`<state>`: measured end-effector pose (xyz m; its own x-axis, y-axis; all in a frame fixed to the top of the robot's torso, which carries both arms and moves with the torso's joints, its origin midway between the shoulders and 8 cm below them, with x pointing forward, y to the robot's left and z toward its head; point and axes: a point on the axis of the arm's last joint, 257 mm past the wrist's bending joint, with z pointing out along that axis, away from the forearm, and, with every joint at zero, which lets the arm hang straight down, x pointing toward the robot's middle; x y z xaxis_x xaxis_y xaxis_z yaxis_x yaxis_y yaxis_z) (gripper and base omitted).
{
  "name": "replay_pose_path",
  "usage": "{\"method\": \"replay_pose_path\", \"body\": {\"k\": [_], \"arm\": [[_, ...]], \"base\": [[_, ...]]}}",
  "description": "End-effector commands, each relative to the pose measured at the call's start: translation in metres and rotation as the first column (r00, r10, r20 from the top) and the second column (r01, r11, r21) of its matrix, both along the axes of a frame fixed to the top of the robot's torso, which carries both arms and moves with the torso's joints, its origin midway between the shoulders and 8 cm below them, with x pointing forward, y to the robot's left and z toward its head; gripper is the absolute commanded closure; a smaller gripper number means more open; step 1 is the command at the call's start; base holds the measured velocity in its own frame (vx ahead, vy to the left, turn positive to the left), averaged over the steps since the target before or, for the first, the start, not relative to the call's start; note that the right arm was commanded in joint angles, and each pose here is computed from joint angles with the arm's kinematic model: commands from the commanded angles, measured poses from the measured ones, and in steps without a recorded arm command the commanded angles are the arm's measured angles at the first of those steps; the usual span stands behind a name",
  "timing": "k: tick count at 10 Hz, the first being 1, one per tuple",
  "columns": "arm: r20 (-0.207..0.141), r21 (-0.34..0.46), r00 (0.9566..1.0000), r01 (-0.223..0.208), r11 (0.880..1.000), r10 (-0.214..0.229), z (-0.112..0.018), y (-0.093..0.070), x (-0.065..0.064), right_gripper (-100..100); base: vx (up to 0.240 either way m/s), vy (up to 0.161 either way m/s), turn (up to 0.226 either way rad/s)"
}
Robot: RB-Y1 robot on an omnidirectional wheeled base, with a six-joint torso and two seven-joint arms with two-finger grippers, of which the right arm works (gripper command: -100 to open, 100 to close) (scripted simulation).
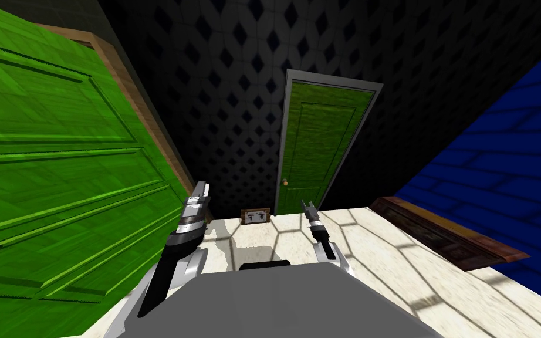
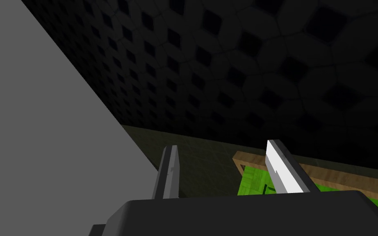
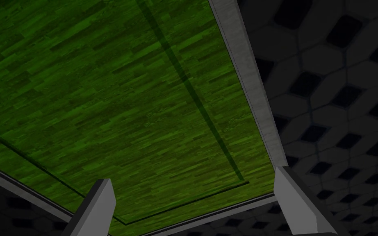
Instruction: Pull the door open
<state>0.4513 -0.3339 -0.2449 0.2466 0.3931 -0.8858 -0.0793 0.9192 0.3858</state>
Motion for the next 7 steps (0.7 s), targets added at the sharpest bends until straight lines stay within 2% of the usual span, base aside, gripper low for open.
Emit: {"method": "replay_pose_path", "body": {"k": [1,7], "arm": [[-0.02,-0.035,0.9998,0.005,0.999,-0.006,-0.012,-0.001,0.001,-100],[-0.076,-0.13,0.9969,0.01,0.991,-0.02,-0.045,-0.001,0.003,-100]], "base": [[0.101,-0.005,-0.003],[0.083,0.003,-0.001]]}}
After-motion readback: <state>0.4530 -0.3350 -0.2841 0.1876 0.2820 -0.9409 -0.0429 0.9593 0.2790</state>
